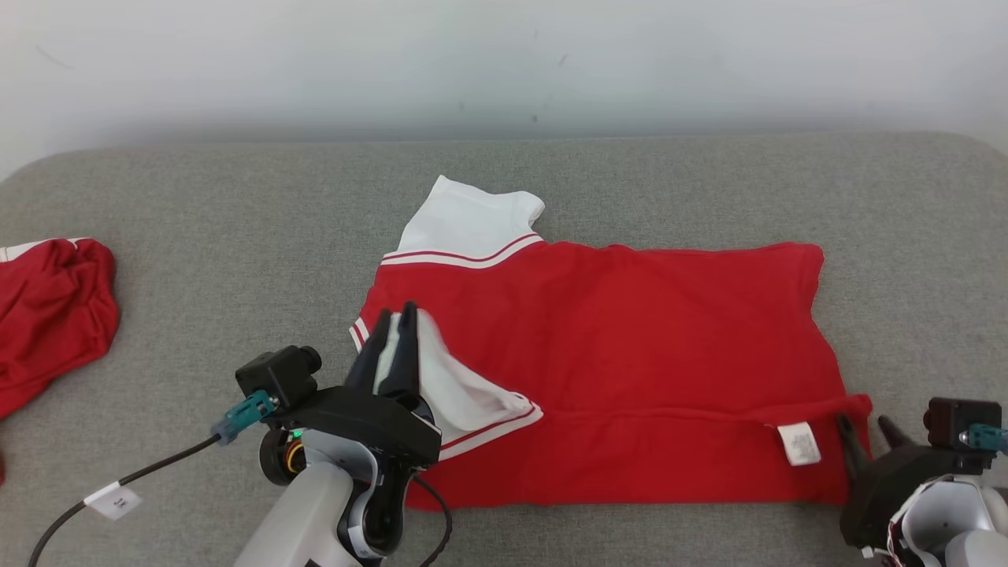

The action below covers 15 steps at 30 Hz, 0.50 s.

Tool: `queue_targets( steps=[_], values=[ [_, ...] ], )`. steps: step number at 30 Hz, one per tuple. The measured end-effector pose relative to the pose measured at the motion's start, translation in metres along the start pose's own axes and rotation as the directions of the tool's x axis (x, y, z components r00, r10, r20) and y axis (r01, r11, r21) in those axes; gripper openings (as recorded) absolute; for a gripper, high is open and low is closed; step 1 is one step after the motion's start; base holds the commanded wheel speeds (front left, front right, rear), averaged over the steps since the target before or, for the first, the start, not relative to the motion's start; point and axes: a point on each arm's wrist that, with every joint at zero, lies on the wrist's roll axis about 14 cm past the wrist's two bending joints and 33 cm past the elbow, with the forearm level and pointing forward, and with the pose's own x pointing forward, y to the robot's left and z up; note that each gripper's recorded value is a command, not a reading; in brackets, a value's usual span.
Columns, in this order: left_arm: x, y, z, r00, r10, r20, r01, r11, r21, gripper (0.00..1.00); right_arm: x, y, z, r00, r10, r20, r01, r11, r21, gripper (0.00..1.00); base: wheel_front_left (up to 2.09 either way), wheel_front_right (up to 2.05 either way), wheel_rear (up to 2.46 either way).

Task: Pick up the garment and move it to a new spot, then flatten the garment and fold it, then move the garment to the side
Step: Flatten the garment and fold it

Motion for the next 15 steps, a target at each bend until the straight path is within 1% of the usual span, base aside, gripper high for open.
queue_targets(
  steps=[2,4,7,9,11,13,15],
  values=[
    [0.000,0.002,0.002,1.000,0.000,0.003,0.000,1.000,0.031,1.00,0.001,0.002,0.010,0.999,0.003,0.043,-0.003,1.000,0.000,1.00,0.00,0.00,0.00],
    [0.001,0.000,0.016,0.999,-0.011,0.042,0.008,0.998,0.065,1.00,0.000,0.001,0.019,0.997,0.000,0.083,0.000,1.000,0.007,1.00,0.00,0.00,0.00],
    [-0.003,-0.003,0.045,0.991,-0.042,0.124,0.021,0.986,0.163,1.00,-0.004,-0.002,0.031,0.991,-0.008,0.131,0.004,1.000,0.028,1.00,0.00,0.00,0.00],
    [-0.014,0.002,0.053,0.988,-0.048,0.150,0.010,0.971,0.239,1.00,-0.010,-0.004,0.036,0.988,-0.015,0.155,0.009,0.999,0.037,1.00,0.00,0.00,0.00],
    [-0.031,0.012,0.048,0.990,-0.038,0.137,-0.006,0.951,0.309,1.00,-0.016,-0.006,0.035,0.987,-0.021,0.158,0.010,0.998,0.067,1.00,0.00,0.00,0.00],
    [-0.050,0.027,0.031,0.996,-0.014,0.084,-0.019,0.925,0.379,1.00,-0.025,-0.009,0.028,0.989,-0.025,0.143,0.014,0.997,0.078,1.00,0.00,0.00,0.00],
    [-0.071,0.043,0.010,0.999,0.030,0.016,-0.034,0.908,0.419,1.00,-0.034,-0.011,0.023,0.991,-0.032,0.131,0.021,0.996,0.085,1.00,0.00,0.00,0.00]
  ],
)
